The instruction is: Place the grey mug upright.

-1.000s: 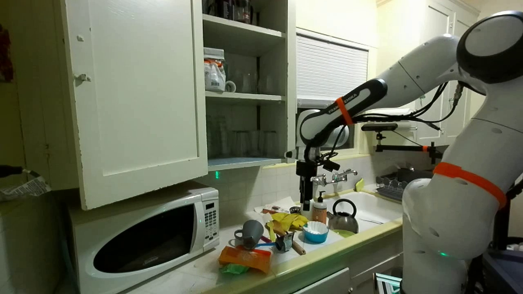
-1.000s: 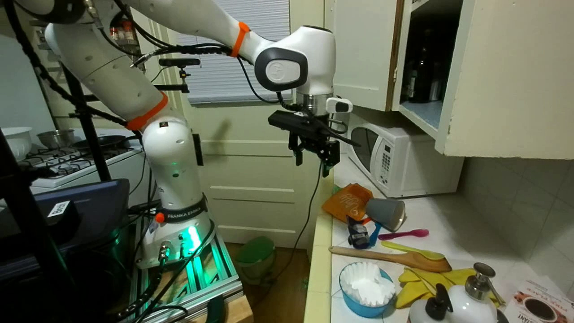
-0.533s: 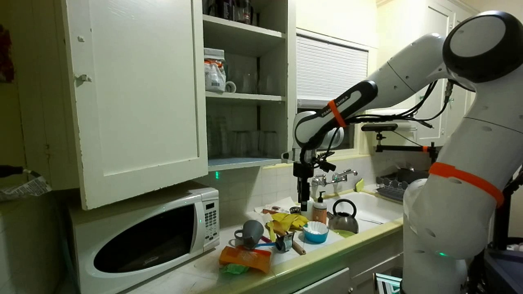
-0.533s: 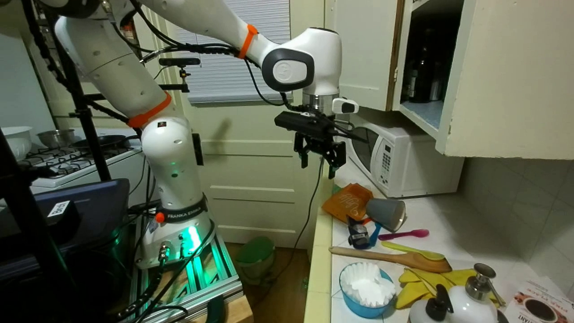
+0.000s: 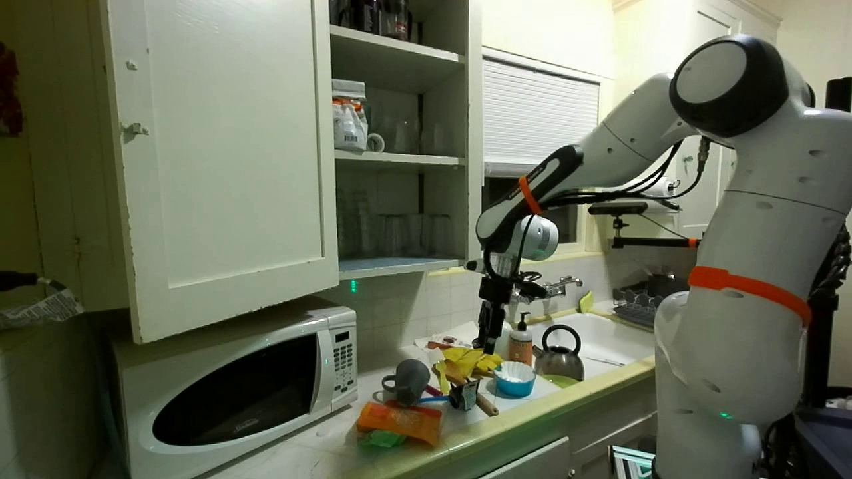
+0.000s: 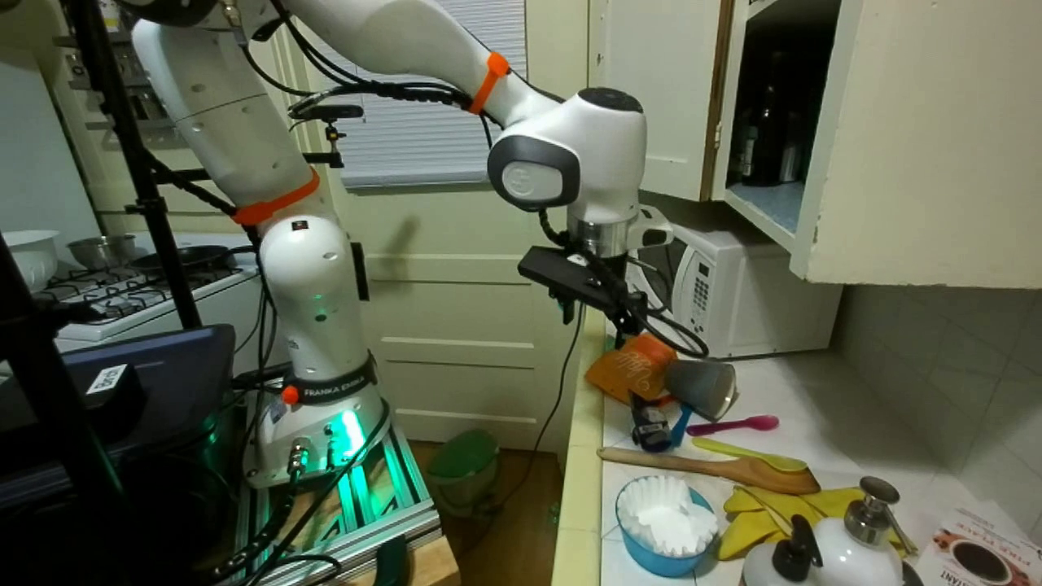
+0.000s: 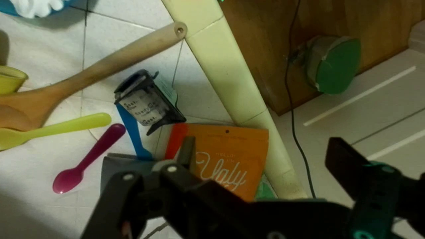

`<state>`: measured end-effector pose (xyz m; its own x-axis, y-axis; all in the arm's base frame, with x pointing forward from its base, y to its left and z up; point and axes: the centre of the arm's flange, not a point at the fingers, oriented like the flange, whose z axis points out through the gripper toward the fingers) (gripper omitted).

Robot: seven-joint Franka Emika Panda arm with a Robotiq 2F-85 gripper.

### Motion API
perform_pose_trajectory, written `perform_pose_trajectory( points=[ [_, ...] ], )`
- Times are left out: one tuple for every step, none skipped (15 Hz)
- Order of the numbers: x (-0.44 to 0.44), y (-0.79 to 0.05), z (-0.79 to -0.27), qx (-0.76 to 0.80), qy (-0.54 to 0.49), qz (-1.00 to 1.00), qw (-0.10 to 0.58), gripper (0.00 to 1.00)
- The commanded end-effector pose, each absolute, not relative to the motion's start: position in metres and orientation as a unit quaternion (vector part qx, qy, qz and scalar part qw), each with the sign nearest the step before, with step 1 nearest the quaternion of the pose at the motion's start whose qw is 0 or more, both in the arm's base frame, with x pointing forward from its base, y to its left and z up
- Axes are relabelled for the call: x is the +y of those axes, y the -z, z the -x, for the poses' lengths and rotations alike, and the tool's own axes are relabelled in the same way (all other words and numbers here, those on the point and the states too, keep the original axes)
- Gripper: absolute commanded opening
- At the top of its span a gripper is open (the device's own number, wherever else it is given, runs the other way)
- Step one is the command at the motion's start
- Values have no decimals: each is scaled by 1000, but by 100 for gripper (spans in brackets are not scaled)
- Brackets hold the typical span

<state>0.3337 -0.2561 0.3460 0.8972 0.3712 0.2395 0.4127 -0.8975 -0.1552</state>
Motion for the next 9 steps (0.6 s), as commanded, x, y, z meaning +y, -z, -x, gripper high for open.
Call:
perform_pose_trajectory(
  points=[
    [-307, -320, -346, -220, 159, 946, 180, 100],
    [-314, -318, -345, -199, 158, 948, 193, 100],
    [-281, -334, -329, -202, 157, 954, 158, 100],
    [-287, -333, -327, -201, 159, 953, 160, 100],
    [-288, -333, -327, -201, 157, 954, 158, 100],
    [-285, -344, -325, -200, 171, 952, 156, 100],
    [-284, -349, -324, -183, 196, 952, 147, 100],
    [-286, -349, -323, -165, 221, 950, 149, 100],
    [-288, -346, -323, -143, 237, 948, 157, 100]
  ],
)
